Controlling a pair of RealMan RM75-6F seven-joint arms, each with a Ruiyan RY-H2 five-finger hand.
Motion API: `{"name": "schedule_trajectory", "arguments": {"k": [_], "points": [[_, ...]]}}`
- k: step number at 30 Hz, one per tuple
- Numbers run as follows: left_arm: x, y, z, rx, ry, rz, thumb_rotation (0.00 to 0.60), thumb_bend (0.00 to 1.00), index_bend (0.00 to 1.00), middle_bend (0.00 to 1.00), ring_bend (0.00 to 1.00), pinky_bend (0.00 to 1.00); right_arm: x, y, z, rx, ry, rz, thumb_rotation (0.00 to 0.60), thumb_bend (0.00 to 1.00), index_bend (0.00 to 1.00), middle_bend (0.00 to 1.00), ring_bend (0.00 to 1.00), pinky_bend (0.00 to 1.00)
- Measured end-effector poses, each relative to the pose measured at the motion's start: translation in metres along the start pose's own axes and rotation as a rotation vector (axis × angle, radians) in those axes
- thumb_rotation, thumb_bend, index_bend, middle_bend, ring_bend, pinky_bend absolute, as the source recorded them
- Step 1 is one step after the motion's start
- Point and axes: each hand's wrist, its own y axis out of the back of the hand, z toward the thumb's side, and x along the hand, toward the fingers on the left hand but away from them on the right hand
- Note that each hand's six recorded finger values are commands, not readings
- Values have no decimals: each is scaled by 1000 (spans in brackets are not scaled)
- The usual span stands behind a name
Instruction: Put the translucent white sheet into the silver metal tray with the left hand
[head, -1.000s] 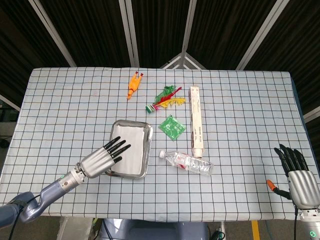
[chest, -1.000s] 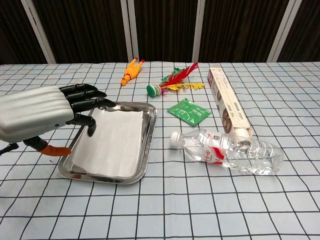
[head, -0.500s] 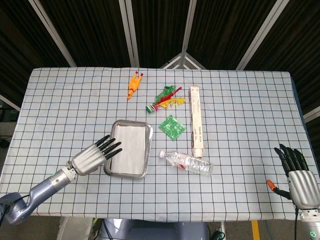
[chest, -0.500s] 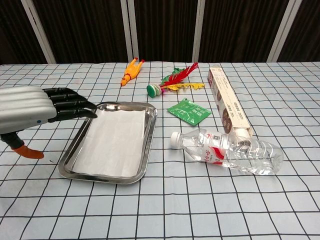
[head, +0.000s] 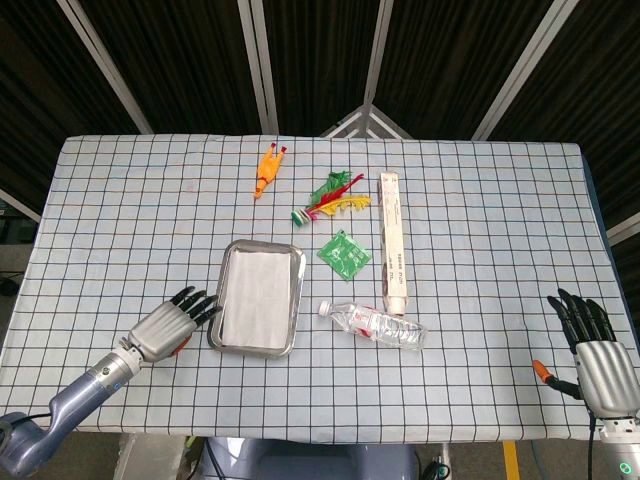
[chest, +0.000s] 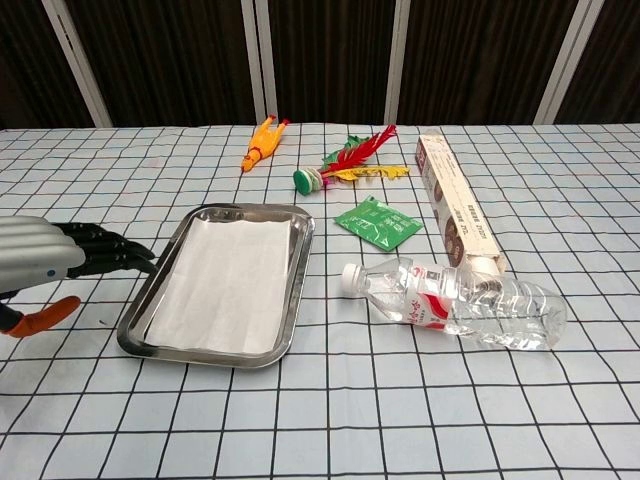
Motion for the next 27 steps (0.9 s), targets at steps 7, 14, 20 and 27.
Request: {"name": "schedule_trajectory", "arguments": {"k": [7, 14, 20, 27], "points": [[15, 15, 20, 17, -40, 25, 600, 749, 0, 0, 0, 0, 0, 0, 0, 1, 0, 0, 600, 289, 0, 0, 0, 11], [32, 18, 26, 28, 23, -30, 600, 749, 0, 0, 0, 0, 0, 1, -1, -7, 0, -2, 600, 289, 0, 0, 0, 11], [46, 22, 40, 49, 52, -67, 600, 749, 0, 0, 0, 0, 1, 1, -1, -10, 0, 0, 600, 289, 0, 0, 0, 11], [61, 31, 57, 39, 49, -68, 600, 749, 0, 0, 0, 0, 1, 1, -1, -9, 2, 3, 600, 289, 0, 0, 0, 11]]}}
